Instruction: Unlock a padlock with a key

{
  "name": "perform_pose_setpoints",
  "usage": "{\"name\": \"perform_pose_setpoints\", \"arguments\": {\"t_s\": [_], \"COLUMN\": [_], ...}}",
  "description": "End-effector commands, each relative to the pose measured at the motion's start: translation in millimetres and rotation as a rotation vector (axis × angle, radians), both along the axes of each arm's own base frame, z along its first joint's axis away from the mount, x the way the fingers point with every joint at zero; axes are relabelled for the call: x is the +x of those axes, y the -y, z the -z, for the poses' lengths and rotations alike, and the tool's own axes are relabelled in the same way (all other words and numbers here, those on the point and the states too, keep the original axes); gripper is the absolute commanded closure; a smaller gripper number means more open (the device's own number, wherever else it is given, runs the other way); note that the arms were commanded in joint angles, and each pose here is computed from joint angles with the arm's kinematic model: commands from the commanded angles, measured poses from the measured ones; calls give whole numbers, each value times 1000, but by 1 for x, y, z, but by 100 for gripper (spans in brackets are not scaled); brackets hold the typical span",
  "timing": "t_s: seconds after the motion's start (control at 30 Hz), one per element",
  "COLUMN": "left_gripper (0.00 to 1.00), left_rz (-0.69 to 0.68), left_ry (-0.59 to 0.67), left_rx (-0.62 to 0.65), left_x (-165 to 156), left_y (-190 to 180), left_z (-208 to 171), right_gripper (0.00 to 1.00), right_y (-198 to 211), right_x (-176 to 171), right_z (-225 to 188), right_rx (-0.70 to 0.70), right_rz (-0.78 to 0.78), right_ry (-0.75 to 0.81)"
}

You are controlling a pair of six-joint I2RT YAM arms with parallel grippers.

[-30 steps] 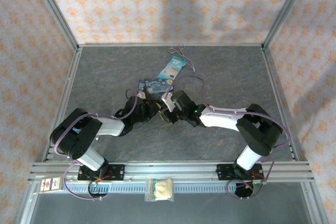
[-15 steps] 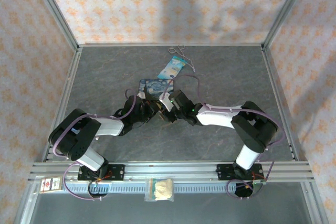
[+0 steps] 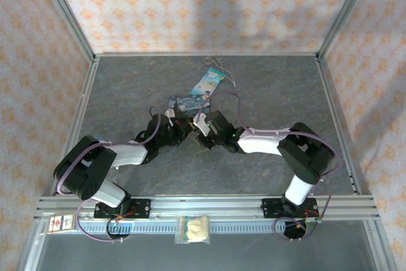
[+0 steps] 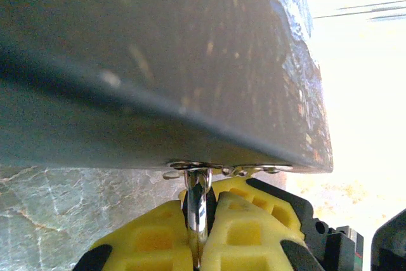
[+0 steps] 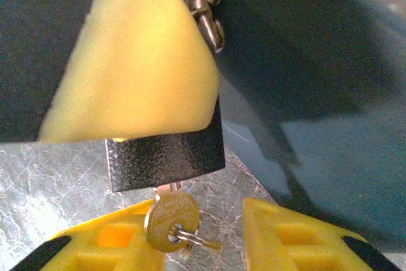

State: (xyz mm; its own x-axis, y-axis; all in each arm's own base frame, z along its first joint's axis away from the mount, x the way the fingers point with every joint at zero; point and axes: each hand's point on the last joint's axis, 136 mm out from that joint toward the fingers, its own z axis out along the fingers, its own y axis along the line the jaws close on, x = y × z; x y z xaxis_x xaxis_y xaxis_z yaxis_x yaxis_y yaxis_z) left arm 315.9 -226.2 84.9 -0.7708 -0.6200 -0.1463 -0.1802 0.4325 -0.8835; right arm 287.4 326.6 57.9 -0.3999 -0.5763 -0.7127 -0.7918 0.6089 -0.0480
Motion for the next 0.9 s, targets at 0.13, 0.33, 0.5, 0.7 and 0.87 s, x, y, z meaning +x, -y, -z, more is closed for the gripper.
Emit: {"name": "perform_pose_setpoints", "arguments": {"t_s": [0.13, 0.33, 0.5, 0.7, 0.87], "left_gripper": [100, 100, 100, 100, 100], "left_rz": [27, 27, 31, 41, 92], "left_ry": [65, 66, 63, 68, 137], "left_rx": [-41, -32, -30, -11, 36], "left_x": [4, 3, 1, -1, -6], "left_y": [5, 4, 4, 2, 2], "left_z": [-27, -25, -23, -17, -15], "right_gripper": [66, 73, 93, 100, 100], "right_y": [-6, -11, -15, -19, -20], "right_x": [17, 18, 18, 16, 13], "right_z": [-20, -31, -32, -35, -32], "right_rx": [59, 105, 133, 202, 321], "right_rz": [39, 45, 57, 34, -53], "right_ry": [73, 74, 49, -69, -340]}}
